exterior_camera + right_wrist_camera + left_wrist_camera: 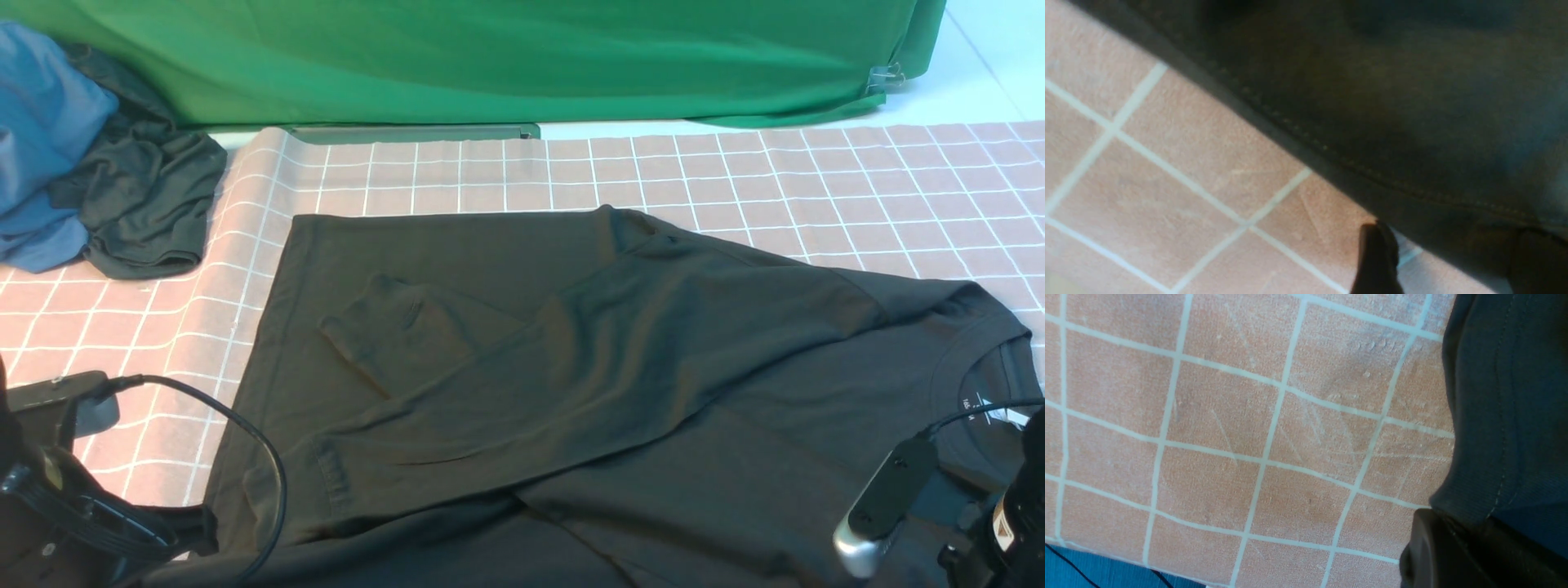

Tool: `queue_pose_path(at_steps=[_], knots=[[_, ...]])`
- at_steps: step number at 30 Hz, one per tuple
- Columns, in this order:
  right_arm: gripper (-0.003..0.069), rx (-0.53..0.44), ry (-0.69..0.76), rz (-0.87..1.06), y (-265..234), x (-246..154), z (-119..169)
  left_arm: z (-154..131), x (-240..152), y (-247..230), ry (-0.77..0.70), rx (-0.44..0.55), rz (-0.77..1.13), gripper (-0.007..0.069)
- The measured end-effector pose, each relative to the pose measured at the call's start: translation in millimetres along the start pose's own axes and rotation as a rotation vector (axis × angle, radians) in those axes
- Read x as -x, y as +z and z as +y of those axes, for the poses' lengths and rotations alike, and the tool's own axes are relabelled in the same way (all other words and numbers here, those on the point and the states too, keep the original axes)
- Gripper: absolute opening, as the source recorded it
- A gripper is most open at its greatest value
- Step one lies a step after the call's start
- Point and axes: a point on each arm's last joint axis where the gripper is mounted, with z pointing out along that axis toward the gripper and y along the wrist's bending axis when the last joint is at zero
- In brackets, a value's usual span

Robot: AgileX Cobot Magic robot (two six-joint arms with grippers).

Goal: Fold a long-sleeved shirt over a pink coffee tablecloth.
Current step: 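Grasp the near edge of the shirt at its hem and shoulder corners, then fold the black garment in half by bringing its near edge over to the far edge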

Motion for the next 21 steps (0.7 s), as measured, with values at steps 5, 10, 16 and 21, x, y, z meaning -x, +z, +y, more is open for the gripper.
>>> queue_pose_path(at_steps=[5, 10, 16, 21], knots=[[0.0457, -0.016, -0.036, -0.006, 1, -1, 3, -1, 1, 0, 0.0, -0.006, -0.011, 0.0044], [0.0225, -0.042, -0.071, -0.014, 2, 0, 1, -1, 1, 0, -0.002, -0.011, -0.013, 0.0044], [0.0057, -0.033, -0.056, -0.044, -9, 8, 1, -2, 3, -3, -0.01, -0.021, -0.022, 0.0044], [0.0055, -0.054, -0.037, -0.126, -38, 10, 0, -4, 7, -10, -0.02, -0.03, -0.033, 0.0044]])
